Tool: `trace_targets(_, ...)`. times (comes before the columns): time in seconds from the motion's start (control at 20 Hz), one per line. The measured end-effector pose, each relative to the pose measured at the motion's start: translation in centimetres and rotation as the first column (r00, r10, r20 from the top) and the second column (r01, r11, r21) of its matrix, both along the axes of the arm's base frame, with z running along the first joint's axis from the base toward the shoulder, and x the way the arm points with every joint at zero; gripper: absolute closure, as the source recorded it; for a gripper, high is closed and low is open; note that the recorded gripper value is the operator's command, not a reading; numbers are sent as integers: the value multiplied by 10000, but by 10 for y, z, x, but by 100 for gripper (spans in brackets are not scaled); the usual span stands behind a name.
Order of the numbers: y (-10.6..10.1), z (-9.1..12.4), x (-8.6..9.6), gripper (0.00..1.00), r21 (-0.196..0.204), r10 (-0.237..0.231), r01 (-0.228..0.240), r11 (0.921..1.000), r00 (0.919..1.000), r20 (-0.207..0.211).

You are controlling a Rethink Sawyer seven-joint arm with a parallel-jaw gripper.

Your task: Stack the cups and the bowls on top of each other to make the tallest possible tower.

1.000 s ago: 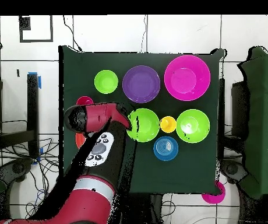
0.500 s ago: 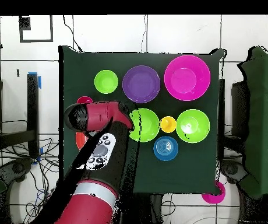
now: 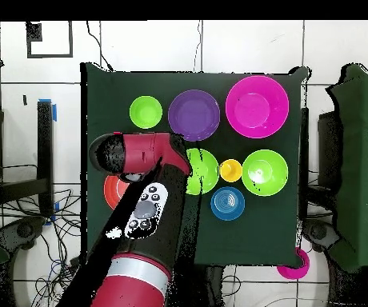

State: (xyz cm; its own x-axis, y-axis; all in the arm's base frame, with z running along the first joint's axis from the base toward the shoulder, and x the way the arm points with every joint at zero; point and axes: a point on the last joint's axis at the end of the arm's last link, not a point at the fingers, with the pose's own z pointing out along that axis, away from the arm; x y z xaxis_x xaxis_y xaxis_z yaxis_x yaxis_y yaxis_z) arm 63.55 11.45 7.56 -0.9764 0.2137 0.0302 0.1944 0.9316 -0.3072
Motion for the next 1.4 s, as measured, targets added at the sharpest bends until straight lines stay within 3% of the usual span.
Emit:
trace_targets(0.3,0,2,15,0,-10,70,-70,10000,9997,245)
trace_targets(0.65,2,-10,18,0,-35,143,-143,9999,9998,171)
trace_targets(1.0,0,-28,6,0,-92,59,-63,9999,9991,-415)
trace_targets(1.4,0,-52,-4,0,-205,-43,18,9998,9926,-1211)
